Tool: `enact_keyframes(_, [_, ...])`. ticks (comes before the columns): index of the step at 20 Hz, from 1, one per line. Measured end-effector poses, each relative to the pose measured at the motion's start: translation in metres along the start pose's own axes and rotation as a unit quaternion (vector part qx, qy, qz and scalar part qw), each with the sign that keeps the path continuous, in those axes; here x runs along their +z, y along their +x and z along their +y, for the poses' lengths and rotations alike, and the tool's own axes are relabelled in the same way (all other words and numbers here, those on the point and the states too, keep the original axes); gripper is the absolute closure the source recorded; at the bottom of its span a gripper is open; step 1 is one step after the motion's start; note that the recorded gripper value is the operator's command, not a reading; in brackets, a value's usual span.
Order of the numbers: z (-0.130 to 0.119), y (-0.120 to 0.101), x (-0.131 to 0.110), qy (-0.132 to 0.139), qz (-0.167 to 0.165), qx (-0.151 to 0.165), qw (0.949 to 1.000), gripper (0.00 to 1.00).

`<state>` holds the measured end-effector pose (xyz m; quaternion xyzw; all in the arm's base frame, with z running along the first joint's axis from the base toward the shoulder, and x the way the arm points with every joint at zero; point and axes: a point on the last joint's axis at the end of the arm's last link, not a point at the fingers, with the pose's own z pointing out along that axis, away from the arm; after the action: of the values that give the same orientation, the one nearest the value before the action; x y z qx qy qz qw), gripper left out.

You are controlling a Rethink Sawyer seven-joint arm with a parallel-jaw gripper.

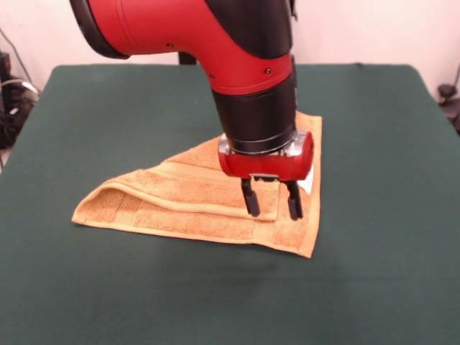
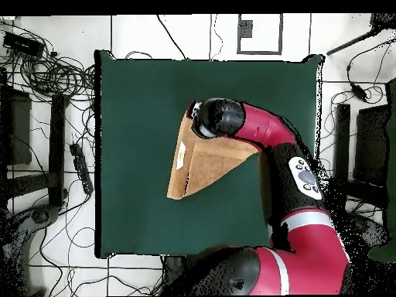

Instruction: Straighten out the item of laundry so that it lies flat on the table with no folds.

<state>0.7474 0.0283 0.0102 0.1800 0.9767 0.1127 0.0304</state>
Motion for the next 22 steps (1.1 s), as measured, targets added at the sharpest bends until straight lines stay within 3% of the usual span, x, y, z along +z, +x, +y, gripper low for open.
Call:
enact_keyframes(13, [-0.007, -0.017, 0.001, -0.021, -0.043, 0.012, 0.9988, 0.0])
enact_keyframes(22, [-0.003, 0.002, 0.012, -0.02, -0.024, 0.008, 0.9995, 0.0])
